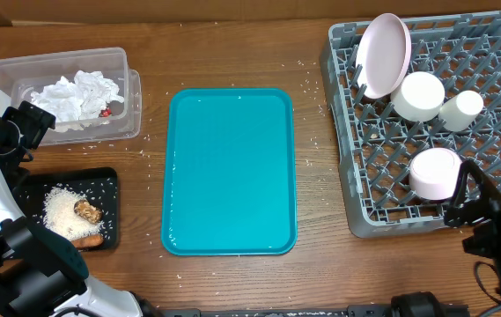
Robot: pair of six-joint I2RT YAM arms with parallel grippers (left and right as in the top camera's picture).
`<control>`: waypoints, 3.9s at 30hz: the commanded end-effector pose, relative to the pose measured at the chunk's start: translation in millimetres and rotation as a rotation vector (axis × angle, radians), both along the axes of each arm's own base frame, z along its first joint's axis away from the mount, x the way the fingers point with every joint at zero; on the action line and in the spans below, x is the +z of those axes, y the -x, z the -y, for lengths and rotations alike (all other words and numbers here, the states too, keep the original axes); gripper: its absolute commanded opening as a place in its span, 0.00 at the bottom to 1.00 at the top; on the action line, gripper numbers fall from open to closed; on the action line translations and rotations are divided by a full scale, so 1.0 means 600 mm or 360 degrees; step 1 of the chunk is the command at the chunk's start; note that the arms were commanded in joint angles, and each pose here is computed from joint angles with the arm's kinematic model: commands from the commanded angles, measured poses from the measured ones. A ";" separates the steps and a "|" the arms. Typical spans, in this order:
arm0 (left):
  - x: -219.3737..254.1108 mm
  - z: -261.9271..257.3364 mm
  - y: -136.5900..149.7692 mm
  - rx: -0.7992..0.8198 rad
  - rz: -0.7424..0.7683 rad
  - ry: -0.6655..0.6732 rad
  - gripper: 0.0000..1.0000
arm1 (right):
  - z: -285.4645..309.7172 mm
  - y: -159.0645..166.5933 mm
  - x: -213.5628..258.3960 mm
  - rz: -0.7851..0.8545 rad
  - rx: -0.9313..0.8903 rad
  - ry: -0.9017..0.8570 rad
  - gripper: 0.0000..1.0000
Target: Sort waste into correct bins and load items into the dishwasher
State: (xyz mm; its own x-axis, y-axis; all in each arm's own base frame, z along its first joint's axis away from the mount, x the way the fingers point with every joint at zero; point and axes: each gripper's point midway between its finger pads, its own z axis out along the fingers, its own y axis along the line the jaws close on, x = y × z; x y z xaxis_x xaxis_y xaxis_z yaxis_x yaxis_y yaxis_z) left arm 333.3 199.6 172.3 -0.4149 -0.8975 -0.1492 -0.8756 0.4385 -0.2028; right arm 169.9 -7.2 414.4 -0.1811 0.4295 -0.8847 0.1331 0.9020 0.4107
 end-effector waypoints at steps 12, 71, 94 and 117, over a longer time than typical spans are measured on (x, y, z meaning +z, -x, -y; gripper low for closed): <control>-0.002 -0.004 -0.005 0.0017 -0.0003 -0.0001 1.00 | -0.041 -0.074 -0.184 0.0442 0.0213 -0.0056 1.00; -0.002 -0.004 -0.005 0.0017 -0.0002 -0.0002 1.00 | -0.032 -0.127 -0.407 0.0323 0.0219 0.0336 1.00; -0.002 -0.004 -0.005 0.0017 -0.0002 -0.0002 1.00 | -0.032 -0.127 -0.407 0.0323 0.0219 0.0336 1.00; 0.080 0.214 0.079 -0.1039 0.0855 -0.0724 1.00 | -0.032 -0.127 -0.407 0.0323 0.0219 0.0336 1.00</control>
